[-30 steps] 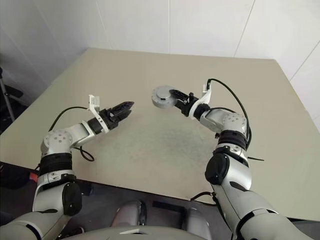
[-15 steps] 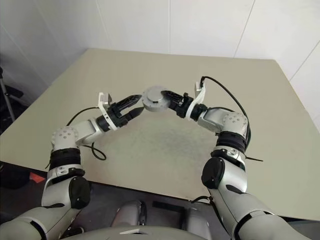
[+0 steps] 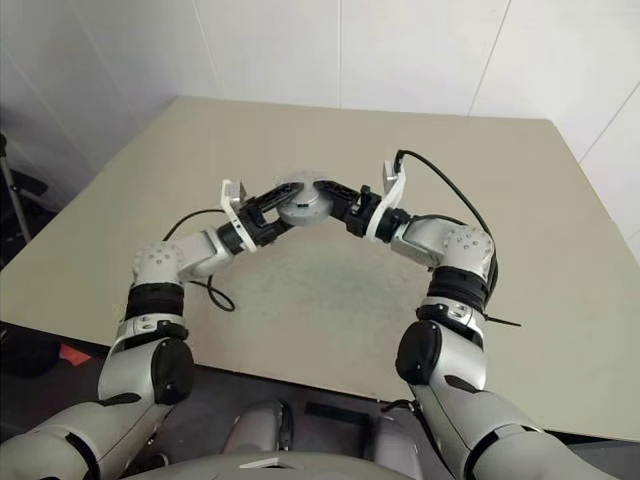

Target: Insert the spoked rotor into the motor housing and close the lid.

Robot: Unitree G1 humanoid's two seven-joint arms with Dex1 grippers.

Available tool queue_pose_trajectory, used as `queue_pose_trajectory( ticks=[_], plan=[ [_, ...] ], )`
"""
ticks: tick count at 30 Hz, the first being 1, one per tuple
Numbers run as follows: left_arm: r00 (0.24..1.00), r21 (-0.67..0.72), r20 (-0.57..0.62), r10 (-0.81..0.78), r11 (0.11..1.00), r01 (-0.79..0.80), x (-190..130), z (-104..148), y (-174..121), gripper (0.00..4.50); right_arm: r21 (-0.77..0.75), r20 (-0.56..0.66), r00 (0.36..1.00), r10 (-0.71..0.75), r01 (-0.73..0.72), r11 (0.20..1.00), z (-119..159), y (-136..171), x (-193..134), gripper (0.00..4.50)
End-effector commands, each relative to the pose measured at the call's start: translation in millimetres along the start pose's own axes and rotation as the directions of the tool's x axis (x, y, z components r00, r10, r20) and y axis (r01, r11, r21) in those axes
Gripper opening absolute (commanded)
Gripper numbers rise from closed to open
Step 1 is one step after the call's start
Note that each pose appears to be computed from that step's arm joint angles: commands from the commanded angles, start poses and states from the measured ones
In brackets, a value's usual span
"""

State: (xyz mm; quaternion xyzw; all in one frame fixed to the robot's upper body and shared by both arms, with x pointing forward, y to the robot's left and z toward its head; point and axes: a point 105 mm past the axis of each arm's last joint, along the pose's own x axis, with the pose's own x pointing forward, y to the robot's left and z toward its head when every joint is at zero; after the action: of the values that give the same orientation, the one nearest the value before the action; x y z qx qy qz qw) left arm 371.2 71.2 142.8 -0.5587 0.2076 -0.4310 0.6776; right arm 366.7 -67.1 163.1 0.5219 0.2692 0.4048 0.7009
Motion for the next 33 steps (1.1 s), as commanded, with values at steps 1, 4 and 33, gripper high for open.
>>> queue_pose_trajectory(
  ticks=[1,4,33],
  plan=[
    [0.999,0.032,-0.002,-0.037,0.999,0.037,10,2,-9,4.47,-0.052,0.013,0.996,0.091,-0.09,0.995,5,25,2,2.1],
    [0.999,0.042,-0.002,-0.04,0.998,0.04,10,2,-9,4.47,-0.054,0.023,0.996,0.084,-0.083,0.995,7,24,1,2.1],
    [0.996,0.059,0.079,-0.041,0.998,0.036,7,14,-9,2.18,-0.121,0.091,0.994,-0.062,0.073,0.99,20,-5,-1,3.34]
  ],
)
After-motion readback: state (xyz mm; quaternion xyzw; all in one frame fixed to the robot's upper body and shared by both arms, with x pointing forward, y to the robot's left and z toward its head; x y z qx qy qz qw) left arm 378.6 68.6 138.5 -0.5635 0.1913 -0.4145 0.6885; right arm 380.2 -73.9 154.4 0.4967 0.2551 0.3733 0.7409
